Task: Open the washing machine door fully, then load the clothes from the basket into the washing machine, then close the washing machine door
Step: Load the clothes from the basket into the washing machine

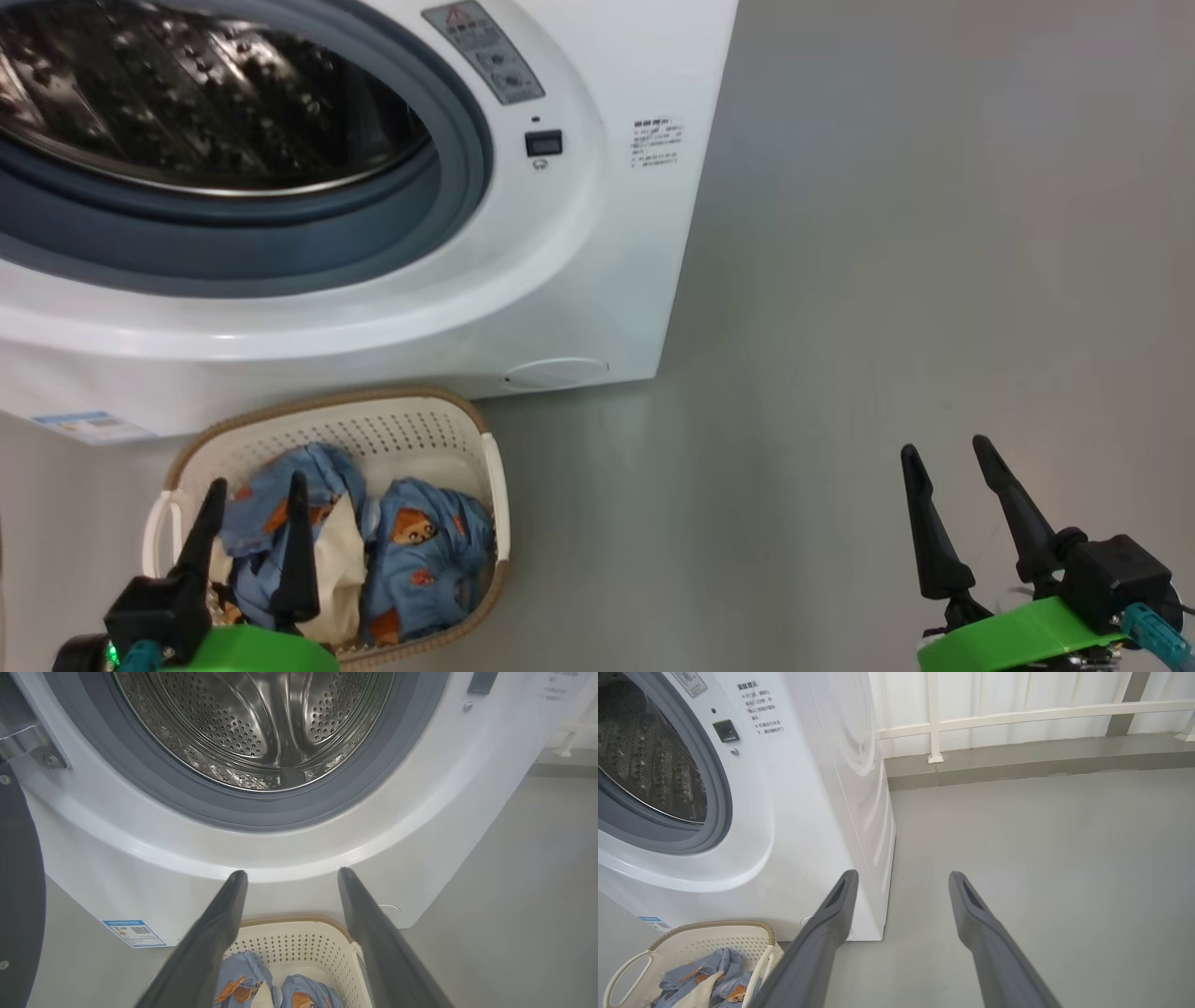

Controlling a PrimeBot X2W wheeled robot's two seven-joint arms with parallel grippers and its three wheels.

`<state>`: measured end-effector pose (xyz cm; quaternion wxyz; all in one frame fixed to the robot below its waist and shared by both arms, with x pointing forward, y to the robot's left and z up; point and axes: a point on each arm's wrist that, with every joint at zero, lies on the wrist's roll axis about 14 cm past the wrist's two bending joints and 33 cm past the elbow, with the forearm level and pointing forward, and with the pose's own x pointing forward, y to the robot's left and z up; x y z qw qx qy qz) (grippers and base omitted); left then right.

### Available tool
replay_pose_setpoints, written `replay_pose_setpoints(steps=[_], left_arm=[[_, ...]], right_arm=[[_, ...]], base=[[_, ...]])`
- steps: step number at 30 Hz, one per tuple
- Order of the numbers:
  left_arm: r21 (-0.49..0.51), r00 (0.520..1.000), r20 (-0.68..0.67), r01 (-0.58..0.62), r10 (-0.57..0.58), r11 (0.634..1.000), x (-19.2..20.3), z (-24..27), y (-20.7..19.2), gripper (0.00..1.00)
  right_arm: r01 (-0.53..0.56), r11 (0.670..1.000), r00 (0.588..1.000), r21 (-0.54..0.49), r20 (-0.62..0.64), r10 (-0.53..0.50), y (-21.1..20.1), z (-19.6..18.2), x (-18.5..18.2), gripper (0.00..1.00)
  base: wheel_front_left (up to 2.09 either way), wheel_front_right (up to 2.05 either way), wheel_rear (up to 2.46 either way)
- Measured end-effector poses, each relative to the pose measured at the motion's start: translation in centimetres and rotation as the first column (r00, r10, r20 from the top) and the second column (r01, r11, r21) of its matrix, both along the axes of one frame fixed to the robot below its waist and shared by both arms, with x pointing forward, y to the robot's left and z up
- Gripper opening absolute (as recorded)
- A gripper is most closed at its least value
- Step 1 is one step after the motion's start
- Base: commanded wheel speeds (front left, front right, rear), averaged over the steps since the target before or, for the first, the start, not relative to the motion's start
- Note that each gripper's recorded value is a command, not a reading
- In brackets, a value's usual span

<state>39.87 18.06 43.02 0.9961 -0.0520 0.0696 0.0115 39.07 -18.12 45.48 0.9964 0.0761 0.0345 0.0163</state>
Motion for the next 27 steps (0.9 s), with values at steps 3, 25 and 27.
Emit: replay_pose_setpoints(steps=[3,25,27], left_arm=[[-0.006,1.0,-0.031,-0.006,0.005,1.0,0.6,-1.3,0.1,1.0],[-0.027,0.973,-0.228,-0.052,0.044,0.998,7.2,-11.2,1.8,1.0],[-0.027,0.967,-0.252,-0.055,0.047,0.998,7.3,-12.3,2.0,1.0]], right_arm=[[-0.004,1.0,1.0,0.002,-0.017,0.004,0.2,-0.8,0.6,1.0],[-0.031,0.999,0.989,0.008,-0.146,0.031,1.0,-7.9,4.9,1.0],[-0.032,0.999,0.987,0.009,-0.156,0.033,1.0,-8.5,5.2,1.0]], base=[[0.0,0.0,0.0],[0.0,0.0,0.0],[0.0,0.0,0.0]])
